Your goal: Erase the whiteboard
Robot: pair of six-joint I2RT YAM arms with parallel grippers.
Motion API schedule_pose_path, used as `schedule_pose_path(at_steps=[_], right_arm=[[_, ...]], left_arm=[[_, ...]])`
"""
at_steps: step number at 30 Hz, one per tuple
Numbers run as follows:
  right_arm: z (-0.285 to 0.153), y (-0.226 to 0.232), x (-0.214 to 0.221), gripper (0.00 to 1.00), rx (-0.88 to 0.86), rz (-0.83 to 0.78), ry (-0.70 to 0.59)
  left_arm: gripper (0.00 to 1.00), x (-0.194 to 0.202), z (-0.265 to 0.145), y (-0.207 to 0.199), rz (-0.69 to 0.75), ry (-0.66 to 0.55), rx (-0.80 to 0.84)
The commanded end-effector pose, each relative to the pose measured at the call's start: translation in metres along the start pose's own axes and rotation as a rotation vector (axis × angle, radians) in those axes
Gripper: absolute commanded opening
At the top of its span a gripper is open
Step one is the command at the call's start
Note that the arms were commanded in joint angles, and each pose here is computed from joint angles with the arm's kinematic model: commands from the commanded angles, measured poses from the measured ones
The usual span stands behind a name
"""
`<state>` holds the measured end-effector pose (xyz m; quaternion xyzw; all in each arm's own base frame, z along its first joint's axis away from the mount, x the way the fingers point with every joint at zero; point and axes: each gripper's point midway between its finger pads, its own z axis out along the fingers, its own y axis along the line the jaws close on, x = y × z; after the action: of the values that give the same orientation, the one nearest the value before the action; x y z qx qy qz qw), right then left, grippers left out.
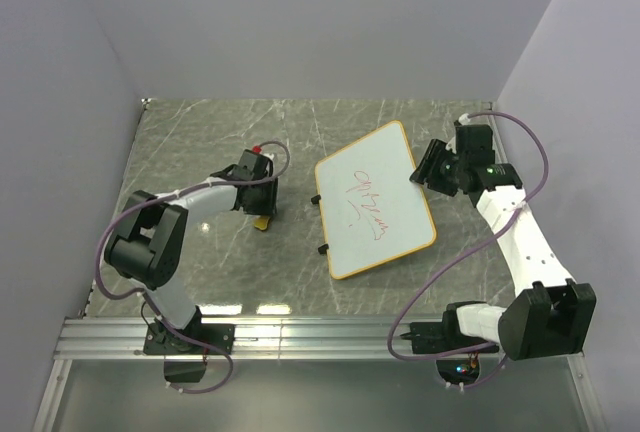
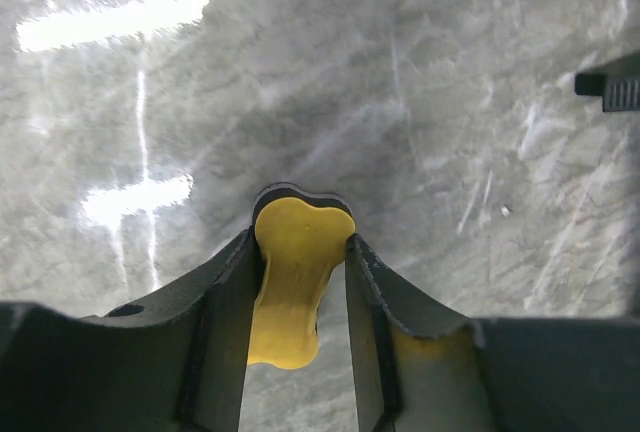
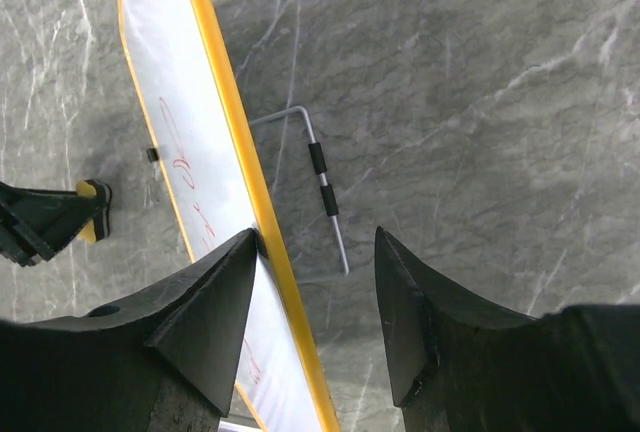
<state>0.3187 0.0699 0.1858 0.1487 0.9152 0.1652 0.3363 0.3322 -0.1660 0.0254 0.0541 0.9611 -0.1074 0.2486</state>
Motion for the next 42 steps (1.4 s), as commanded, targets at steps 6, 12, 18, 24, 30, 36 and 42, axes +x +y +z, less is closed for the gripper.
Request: schedule_pose_path(at_steps=[6, 12, 18, 24, 30, 36, 42], right_arm=[[-0.002, 0.002, -0.007, 0.58, -0.022, -0.019, -0.042], [0.000, -0.001, 0.002, 0.59, -0.027, -0.009, -0.033], [0.002, -0.005, 0.009, 0.60, -0.019, -0.004, -0.027], [0.002, -0.009, 0.010, 0.60, -0.007, -0.018, -0.026], [0.004, -0.010, 0.009, 0.60, -0.006, -0.026, -0.023], [0.000, 0.006, -0.002, 0.61, -0.077, -0.034, -0.038], [-0.002, 0.043, -0.011, 0.63, -0.267, -0.049, -0.030]], left_arm=[[0.44, 0.003, -0.010, -0.001, 0.008, -0.011, -0.010], [0.55, -0.001, -0.017, 0.003, 0.011, -0.028, -0.039], [0.56, -0.001, -0.020, 0.001, 0.011, -0.028, -0.028], [0.56, 0.004, -0.020, 0.001, 0.011, -0.020, -0.027], [0.48, 0.012, -0.014, 0.001, 0.012, 0.005, -0.040], [0.28, 0.018, -0.008, 0.003, 0.001, 0.021, -0.056], [0.01, 0.022, -0.006, 0.002, 0.002, 0.040, -0.060]])
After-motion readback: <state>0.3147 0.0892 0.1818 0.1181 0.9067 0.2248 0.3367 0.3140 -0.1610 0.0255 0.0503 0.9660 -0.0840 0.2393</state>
